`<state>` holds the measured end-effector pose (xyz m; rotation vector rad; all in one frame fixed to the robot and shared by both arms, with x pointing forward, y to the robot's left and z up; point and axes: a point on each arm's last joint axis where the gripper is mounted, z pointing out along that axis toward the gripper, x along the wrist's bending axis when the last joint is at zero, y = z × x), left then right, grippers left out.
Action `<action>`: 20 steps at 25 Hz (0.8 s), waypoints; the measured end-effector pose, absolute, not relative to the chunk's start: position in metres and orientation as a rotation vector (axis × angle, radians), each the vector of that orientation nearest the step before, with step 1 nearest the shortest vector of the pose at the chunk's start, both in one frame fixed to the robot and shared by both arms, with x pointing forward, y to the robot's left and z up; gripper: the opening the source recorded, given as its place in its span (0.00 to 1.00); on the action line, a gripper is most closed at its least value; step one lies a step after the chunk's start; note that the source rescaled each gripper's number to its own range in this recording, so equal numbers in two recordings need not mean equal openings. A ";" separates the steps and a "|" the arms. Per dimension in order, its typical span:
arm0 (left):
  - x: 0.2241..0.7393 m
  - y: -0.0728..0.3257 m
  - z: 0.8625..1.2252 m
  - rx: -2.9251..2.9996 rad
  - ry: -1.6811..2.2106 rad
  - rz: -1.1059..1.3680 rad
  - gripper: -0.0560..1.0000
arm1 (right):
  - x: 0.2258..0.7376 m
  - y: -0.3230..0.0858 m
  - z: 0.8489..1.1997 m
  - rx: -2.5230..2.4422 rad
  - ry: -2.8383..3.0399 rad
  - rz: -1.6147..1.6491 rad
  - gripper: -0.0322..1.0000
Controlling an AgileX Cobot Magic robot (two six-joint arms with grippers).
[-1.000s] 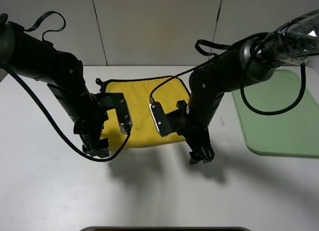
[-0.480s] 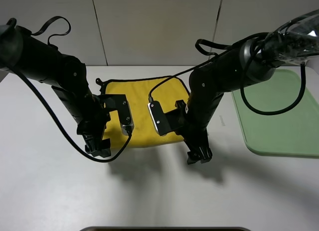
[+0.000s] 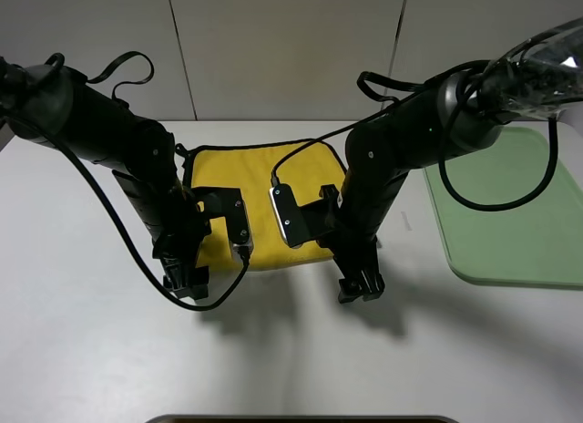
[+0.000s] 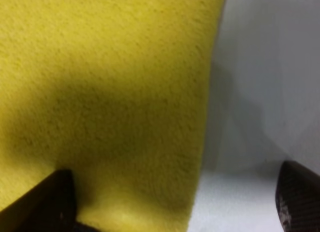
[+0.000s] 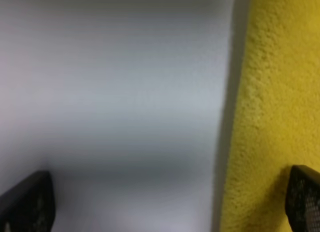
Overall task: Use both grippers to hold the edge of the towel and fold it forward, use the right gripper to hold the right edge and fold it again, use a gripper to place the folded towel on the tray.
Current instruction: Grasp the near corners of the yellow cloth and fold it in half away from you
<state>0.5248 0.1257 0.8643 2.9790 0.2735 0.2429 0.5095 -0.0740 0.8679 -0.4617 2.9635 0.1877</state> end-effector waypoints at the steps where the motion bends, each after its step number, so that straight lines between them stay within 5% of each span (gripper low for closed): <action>1: 0.525 0.126 0.864 2.978 0.273 0.244 0.81 | 0.509 -0.074 0.868 -0.454 2.965 0.193 1.00; 12: 0.526 0.125 0.864 2.969 0.282 0.255 0.81 | 0.509 -0.073 0.867 -0.449 2.972 0.203 1.00; 16: 0.526 0.125 0.864 2.968 0.284 0.256 0.77 | 0.509 -0.073 0.867 -0.443 2.977 0.205 0.85; 20: 0.527 0.124 0.864 2.964 0.284 0.263 0.57 | 0.509 -0.073 0.866 -0.442 2.978 0.205 0.71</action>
